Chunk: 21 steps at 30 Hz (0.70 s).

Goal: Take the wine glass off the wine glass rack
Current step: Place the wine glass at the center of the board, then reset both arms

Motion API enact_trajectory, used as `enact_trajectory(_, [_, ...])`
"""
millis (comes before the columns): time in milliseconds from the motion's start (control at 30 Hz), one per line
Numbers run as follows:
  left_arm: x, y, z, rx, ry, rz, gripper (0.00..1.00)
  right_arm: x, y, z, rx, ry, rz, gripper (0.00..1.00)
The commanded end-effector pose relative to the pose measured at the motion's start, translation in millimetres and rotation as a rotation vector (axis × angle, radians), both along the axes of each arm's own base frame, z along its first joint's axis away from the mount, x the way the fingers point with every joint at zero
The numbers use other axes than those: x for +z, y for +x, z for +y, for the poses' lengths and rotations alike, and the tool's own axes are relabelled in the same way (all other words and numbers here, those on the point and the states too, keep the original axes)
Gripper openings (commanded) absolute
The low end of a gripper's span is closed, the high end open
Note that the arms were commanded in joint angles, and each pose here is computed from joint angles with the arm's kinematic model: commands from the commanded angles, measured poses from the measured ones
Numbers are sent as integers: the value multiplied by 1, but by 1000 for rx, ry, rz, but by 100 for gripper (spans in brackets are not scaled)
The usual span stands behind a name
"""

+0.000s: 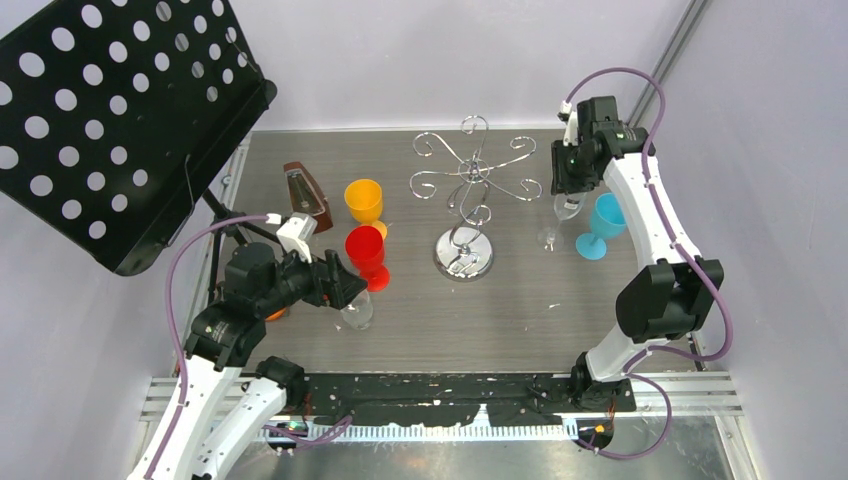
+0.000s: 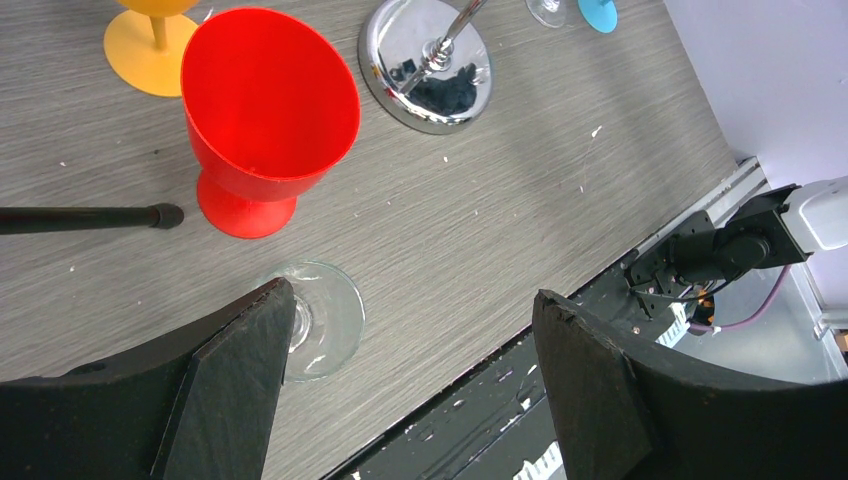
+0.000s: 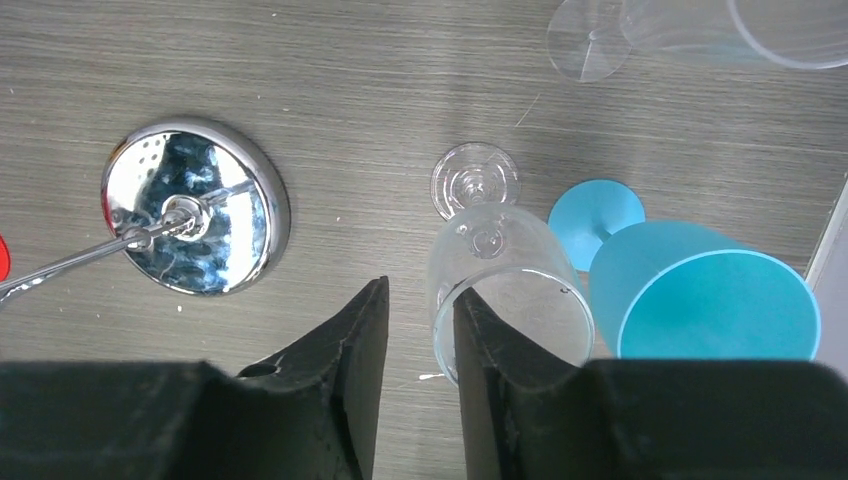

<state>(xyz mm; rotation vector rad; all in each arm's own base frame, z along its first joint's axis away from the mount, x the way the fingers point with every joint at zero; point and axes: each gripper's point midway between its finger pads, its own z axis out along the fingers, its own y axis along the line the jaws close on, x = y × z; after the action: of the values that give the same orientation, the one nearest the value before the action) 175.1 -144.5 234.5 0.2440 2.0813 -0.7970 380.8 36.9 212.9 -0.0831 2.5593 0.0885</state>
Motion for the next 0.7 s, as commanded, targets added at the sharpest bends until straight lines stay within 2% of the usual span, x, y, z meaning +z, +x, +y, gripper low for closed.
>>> enact_trajectory(0, [8, 5, -1, 4, -16, -45, 86, 50, 10, -3, -40, 12, -156, 39])
enact_trajectory(400, [9, 5, 0, 4, -11, -56, 87, 121, -3, -12, -102, 14, -348, 54])
enact_trajectory(533, [8, 6, 1, 11, -7, -57, 89, 144, -21, -14, -125, 37, -463, 61])
enact_trajectory(667, [9, 6, 3, 19, -1, -67, 92, 146, -39, -10, -132, 86, -531, 70])
